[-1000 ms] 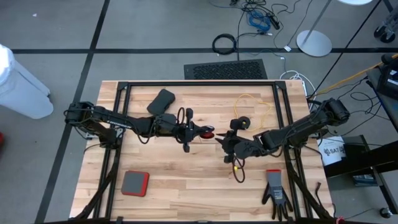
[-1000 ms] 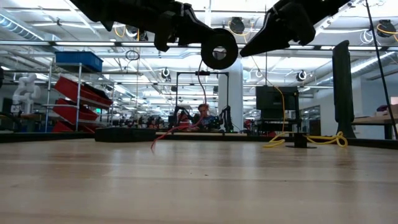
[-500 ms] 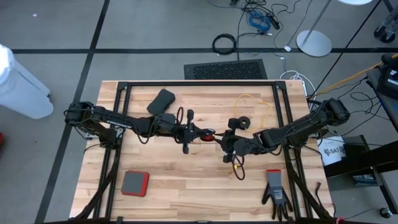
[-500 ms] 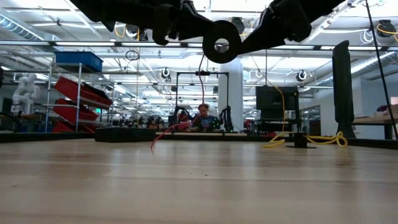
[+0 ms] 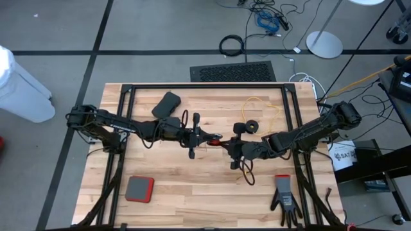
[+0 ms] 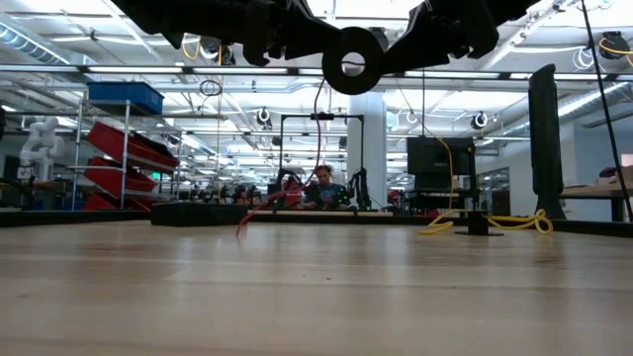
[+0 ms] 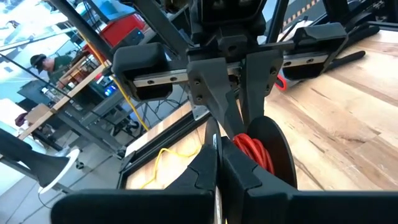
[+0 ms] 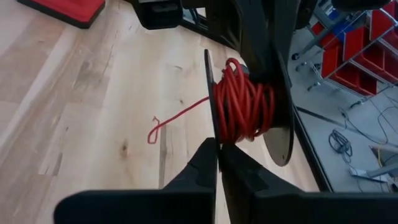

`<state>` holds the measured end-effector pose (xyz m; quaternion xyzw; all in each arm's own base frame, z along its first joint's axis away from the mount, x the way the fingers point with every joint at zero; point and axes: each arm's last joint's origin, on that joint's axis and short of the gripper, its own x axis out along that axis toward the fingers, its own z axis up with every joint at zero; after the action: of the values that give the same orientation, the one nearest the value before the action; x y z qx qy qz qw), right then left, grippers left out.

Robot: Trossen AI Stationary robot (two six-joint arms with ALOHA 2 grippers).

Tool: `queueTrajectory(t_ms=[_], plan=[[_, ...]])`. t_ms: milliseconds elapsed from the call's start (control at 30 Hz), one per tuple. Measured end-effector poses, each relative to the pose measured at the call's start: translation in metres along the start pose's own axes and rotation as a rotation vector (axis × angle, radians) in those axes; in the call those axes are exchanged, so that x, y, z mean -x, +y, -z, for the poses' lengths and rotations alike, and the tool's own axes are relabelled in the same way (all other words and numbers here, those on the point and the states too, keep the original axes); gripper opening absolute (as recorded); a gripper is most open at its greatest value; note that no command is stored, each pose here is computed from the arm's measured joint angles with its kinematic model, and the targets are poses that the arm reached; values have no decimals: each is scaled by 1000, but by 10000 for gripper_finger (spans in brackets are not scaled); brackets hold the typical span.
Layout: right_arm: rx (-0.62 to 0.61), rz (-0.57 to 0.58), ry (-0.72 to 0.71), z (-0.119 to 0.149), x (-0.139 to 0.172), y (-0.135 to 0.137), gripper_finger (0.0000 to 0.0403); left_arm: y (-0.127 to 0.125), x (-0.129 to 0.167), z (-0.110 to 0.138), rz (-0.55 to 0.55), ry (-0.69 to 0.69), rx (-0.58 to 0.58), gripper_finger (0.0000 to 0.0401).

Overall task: Coil cords
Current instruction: Uncoil the red wire from the black spool

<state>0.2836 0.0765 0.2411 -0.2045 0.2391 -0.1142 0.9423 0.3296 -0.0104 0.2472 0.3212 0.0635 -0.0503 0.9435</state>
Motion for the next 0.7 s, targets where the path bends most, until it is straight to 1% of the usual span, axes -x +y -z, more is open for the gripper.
queueTrajectory(t_ms=[133,233,300,433,600,700], plan=[[3,6,0,0,0,0,2,0,0,0,0,1,0,8],[11,34,12,1,0,-1,1,0,0,0,0,3,0,9],[20,41,25,2,0,-1,1,0,0,1,-1,9,18,15],[43,40,57,5,0,0,0,0,0,1,3,14,66,40],[61,44,80,8,0,0,0,0,0,1,4,13,76,82],[62,44,80,8,1,0,0,0,0,1,2,14,93,100]])
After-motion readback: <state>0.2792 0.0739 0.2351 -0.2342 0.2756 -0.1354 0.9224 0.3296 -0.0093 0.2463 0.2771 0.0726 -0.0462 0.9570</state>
